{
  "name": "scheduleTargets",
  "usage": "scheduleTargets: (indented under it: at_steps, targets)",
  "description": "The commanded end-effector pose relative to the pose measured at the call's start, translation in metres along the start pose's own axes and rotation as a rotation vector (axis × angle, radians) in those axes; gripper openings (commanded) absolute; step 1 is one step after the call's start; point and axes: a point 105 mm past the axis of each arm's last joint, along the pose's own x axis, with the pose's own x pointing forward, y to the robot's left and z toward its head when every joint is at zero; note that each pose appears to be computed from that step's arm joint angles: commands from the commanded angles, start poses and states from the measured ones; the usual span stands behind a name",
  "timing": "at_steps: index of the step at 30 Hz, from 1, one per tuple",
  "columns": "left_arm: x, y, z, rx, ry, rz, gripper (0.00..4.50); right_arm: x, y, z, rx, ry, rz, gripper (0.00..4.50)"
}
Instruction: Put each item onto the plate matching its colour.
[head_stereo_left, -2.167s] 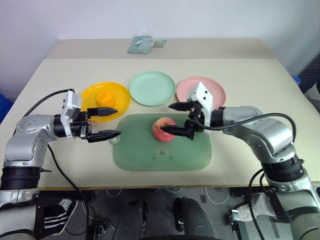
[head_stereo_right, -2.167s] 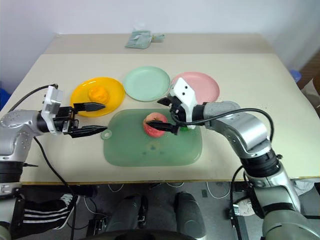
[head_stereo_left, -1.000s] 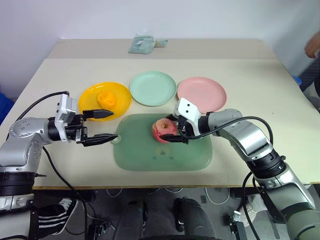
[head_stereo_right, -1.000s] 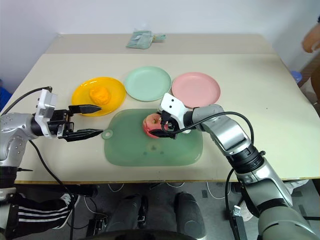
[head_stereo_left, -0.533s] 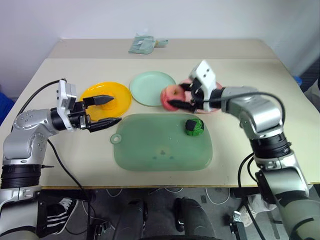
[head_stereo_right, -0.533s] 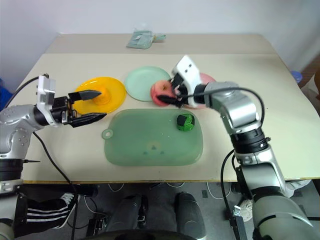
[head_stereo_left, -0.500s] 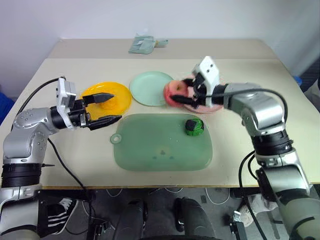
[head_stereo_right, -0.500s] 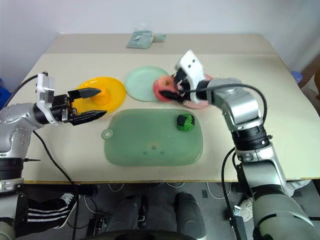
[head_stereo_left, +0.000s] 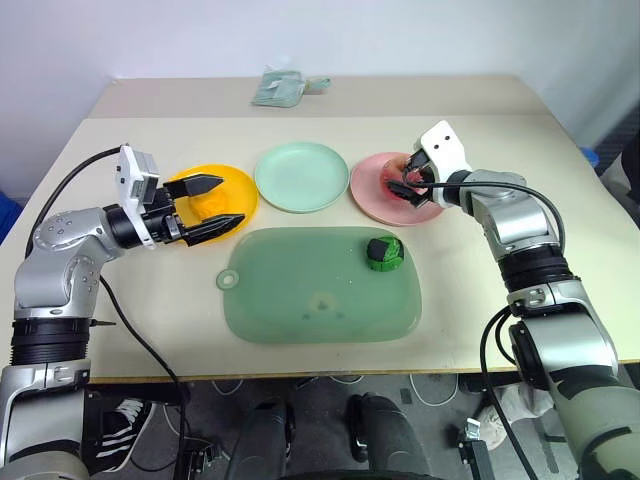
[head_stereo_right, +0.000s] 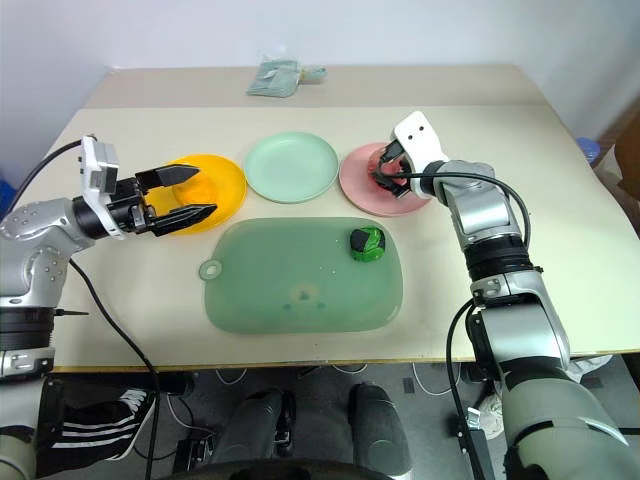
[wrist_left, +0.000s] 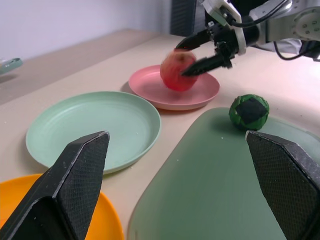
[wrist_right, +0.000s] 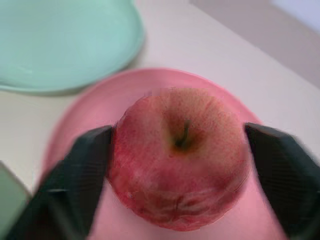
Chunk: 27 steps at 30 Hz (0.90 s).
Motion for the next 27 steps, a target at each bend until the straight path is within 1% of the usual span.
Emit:
scheduleTargets:
  at_steps: [1,3,4,5,6,8,12,14,18,25,27]
  targets:
    - [-0.003,-0.001,0.009,0.036,-0.016,0.003,4.50,-0.011,-0.019,0.045,-0.015,-0.159,-0.065,4.45]
    - [-0.003,-0.001,0.009,0.036,-0.018,0.003,4.50,-0.018,-0.020,0.068,0.053,-0.275,-0.037,4.45]
    - [-0.004,-0.001,0.010,0.033,-0.022,0.002,4.50,-0.023,-0.013,0.079,0.074,-0.328,0.016,4.45]
    - [-0.004,-0.003,0.011,0.024,-0.025,-0.010,4.50,-0.031,0.002,0.087,0.096,-0.367,0.128,4.45]
    - [-0.005,-0.008,0.011,0.018,-0.029,-0.032,4.50,-0.041,0.021,0.092,0.079,-0.385,0.248,4.45]
    - [-0.005,-0.018,0.011,0.005,-0.031,-0.078,4.50,-0.060,0.055,0.089,0.034,-0.371,0.441,4.45]
    - [-0.008,-0.030,0.004,0.019,-0.001,-0.129,4.50,-0.098,0.102,0.070,-0.039,-0.311,0.683,4.45]
    - [-0.008,-0.035,-0.002,0.026,0.030,-0.160,4.50,-0.099,0.106,0.052,-0.113,-0.230,0.660,4.45]
    - [-0.007,-0.039,-0.006,0.041,0.045,-0.190,4.50,-0.083,0.091,0.011,-0.261,-0.057,0.525,4.45]
    - [-0.007,-0.039,-0.007,0.057,0.052,-0.198,4.50,-0.071,0.085,-0.020,-0.326,0.034,0.478,4.45]
    - [-0.007,-0.039,-0.007,0.054,0.052,-0.196,4.50,-0.069,0.085,-0.023,-0.328,0.043,0.480,4.45]
